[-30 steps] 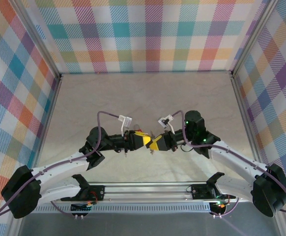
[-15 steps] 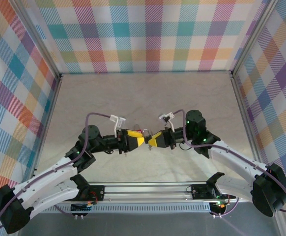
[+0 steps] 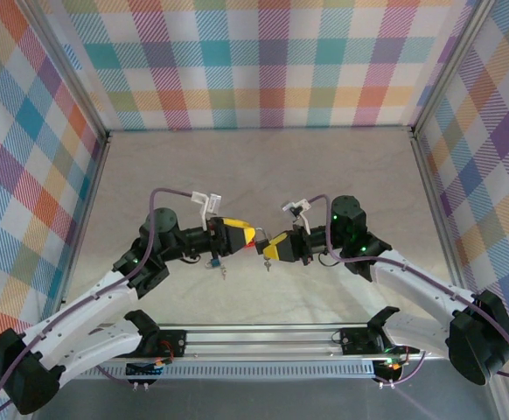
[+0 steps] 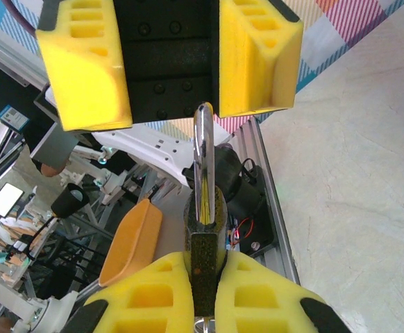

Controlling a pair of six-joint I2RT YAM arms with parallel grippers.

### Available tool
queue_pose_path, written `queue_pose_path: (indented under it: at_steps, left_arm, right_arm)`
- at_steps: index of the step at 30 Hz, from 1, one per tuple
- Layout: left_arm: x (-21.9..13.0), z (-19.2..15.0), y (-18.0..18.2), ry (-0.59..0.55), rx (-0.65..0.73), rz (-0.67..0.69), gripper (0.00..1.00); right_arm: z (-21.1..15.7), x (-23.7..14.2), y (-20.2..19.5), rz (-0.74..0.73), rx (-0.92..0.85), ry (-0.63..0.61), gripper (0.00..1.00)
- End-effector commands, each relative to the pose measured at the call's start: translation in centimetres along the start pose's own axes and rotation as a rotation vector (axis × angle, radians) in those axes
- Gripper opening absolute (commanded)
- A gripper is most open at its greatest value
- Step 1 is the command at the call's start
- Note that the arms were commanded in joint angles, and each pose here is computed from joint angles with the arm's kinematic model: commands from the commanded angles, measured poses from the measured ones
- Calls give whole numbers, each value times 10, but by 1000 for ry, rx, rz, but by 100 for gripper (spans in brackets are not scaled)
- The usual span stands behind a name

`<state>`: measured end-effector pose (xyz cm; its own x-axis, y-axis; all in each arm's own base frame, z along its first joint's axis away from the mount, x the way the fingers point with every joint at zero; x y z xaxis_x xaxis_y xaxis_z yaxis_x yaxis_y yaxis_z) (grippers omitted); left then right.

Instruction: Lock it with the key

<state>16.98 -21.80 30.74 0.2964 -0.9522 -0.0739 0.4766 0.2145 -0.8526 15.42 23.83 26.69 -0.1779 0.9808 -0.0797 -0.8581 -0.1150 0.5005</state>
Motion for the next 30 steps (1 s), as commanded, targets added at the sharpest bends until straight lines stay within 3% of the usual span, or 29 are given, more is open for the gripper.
queue_pose_path:
  at_steps: [1, 5, 9, 15, 21, 26, 30]
  left_arm:
    - [1, 1, -11, 60, 27, -40, 42]
    - [5, -2, -11, 114, 17, -44, 39]
    - [4, 0, -8, 97, 24, -19, 44]
    - [8, 1, -6, 103, 19, -27, 37]
    - [7, 3, -6, 92, 26, -24, 25]
    - [8, 1, -4, 105, 21, -26, 0]
    - [8, -4, -2, 119, 1, -51, 0]
  right_arm:
    - [13, 1, 10, 39, -70, -16, 0]
    - [13, 1, 11, 44, -75, -16, 0]
    - [13, 2, 11, 51, -71, -13, 0]
    - [12, 4, 13, 66, -72, -6, 0]
    - [11, 5, 15, 82, -72, 2, 0]
    - [10, 6, 15, 84, -72, 4, 0]
    - [13, 6, 16, 69, -86, -7, 0]
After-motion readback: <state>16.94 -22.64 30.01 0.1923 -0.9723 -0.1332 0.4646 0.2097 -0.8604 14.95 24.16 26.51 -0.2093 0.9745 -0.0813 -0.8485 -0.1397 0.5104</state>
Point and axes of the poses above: each hand's point on the last joint's axis, 136 mm out from that joint toward the fingers, its own x axis out along the fingers, its own y axis along the line the jaws close on, z = x × y, the point moved 6 cm from there along -x, back along the fingers, and after that the axes turned 15 degrees about -x, right-handed, at the moved point
